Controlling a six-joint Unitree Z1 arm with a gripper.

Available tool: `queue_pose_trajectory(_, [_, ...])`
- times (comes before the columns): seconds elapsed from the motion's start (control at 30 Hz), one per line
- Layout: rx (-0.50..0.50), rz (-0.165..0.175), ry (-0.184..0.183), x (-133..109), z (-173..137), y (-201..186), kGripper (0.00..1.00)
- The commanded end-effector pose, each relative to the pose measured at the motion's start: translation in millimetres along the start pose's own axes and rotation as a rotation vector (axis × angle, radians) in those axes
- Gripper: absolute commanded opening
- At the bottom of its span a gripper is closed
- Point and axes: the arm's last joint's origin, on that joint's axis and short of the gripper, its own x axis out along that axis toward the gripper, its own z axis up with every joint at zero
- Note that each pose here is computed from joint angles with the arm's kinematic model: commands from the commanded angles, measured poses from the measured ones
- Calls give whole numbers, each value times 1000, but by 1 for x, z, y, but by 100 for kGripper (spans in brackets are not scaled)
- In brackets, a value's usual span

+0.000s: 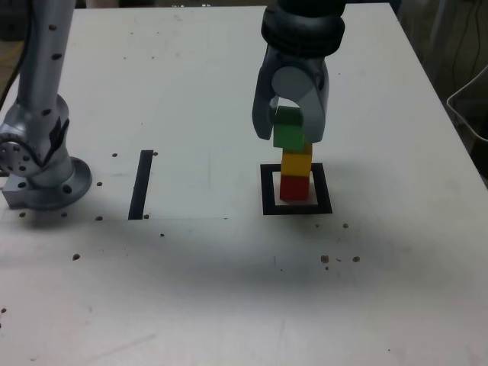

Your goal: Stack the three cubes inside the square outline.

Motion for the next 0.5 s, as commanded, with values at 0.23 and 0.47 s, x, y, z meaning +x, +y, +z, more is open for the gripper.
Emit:
queue_pose_trajectory(0.23, [-1,-6,-6,0,1,-1,54])
queue_pose_trajectory(0.47, [-1,-5,-13,-1,0,-1,58])
